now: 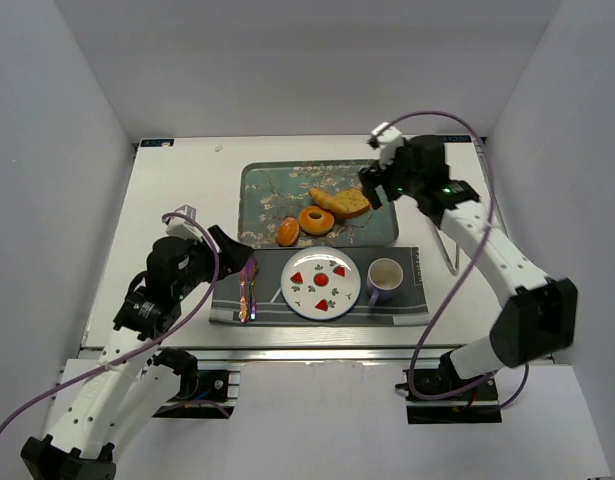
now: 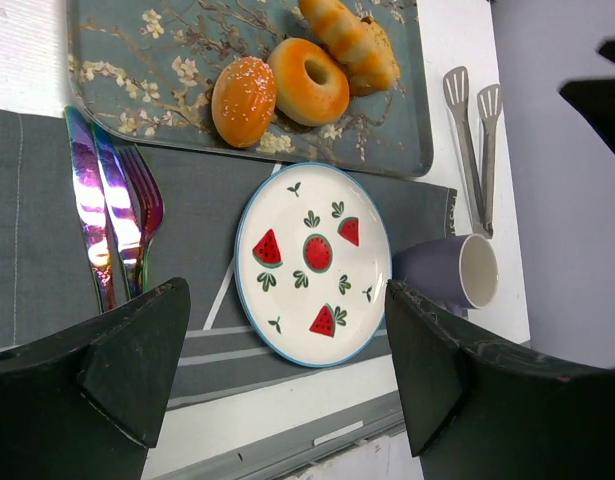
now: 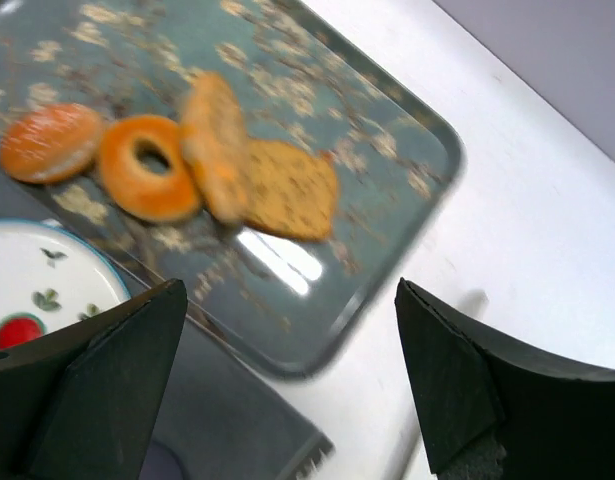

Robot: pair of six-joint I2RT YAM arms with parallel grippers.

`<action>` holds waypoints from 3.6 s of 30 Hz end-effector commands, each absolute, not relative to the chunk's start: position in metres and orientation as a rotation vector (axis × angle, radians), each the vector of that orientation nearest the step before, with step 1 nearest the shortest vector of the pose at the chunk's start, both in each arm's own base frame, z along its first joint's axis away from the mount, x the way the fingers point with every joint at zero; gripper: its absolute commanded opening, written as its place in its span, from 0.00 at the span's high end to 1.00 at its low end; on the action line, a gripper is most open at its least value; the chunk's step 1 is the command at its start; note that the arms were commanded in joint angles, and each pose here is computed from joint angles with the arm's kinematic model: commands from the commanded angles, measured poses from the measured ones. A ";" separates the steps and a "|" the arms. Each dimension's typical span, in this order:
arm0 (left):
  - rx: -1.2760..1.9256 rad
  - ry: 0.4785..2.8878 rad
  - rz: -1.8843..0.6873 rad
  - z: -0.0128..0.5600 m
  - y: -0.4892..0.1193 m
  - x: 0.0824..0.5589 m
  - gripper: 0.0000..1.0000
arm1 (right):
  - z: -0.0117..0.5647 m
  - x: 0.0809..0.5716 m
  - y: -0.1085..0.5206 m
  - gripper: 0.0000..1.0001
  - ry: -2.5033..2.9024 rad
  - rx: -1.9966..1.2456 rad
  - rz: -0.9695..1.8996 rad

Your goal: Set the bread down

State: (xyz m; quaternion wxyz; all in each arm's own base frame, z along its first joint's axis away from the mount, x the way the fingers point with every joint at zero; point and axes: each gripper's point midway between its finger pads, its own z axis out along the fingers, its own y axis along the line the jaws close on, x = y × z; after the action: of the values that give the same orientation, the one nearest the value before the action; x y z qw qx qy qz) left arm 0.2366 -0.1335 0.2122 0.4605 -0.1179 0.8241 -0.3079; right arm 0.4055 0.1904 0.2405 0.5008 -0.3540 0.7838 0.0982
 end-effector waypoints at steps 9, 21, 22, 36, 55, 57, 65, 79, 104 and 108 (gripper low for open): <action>-0.247 1.990 -0.830 0.213 -0.145 0.239 0.12 | 0.187 0.344 0.035 0.15 2.051 -0.697 0.349; -0.224 2.013 -0.877 0.202 -0.154 0.241 0.12 | 0.093 0.364 -0.043 0.11 2.383 -0.393 0.226; -0.225 2.017 -0.875 0.202 -0.154 0.241 0.12 | 0.088 0.366 -0.050 0.11 2.418 -0.365 0.173; -0.241 2.035 -0.863 0.193 -0.153 0.241 0.12 | 0.034 0.398 -0.042 0.11 2.495 -0.298 0.027; -0.261 2.021 -0.853 0.198 -0.147 0.233 0.12 | 0.075 0.415 -0.012 0.84 2.374 -0.504 0.171; -0.258 2.009 -0.857 0.201 -0.147 0.233 0.12 | 0.118 0.416 0.013 0.88 2.229 -0.716 0.228; -0.244 1.988 -0.879 0.204 -0.149 0.232 0.12 | 0.187 0.404 0.110 0.74 1.889 -1.252 0.146; -0.253 1.973 -0.883 0.207 -0.146 0.227 0.12 | 0.218 0.407 0.175 0.61 1.721 -1.482 0.035; -0.251 1.965 -0.885 0.208 -0.146 0.227 0.12 | 0.192 0.401 0.178 0.53 1.744 -1.594 -0.085; -0.253 1.966 -0.884 0.208 -0.146 0.227 0.12 | 0.182 0.399 0.175 0.61 1.775 -1.634 -0.091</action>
State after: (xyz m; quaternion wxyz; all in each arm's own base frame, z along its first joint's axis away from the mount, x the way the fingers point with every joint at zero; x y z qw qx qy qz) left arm 0.2287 -0.1462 0.2045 0.4630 -0.1037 0.8044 -0.3574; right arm 0.3940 0.1774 0.1808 0.3602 -0.6283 0.6893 -0.0194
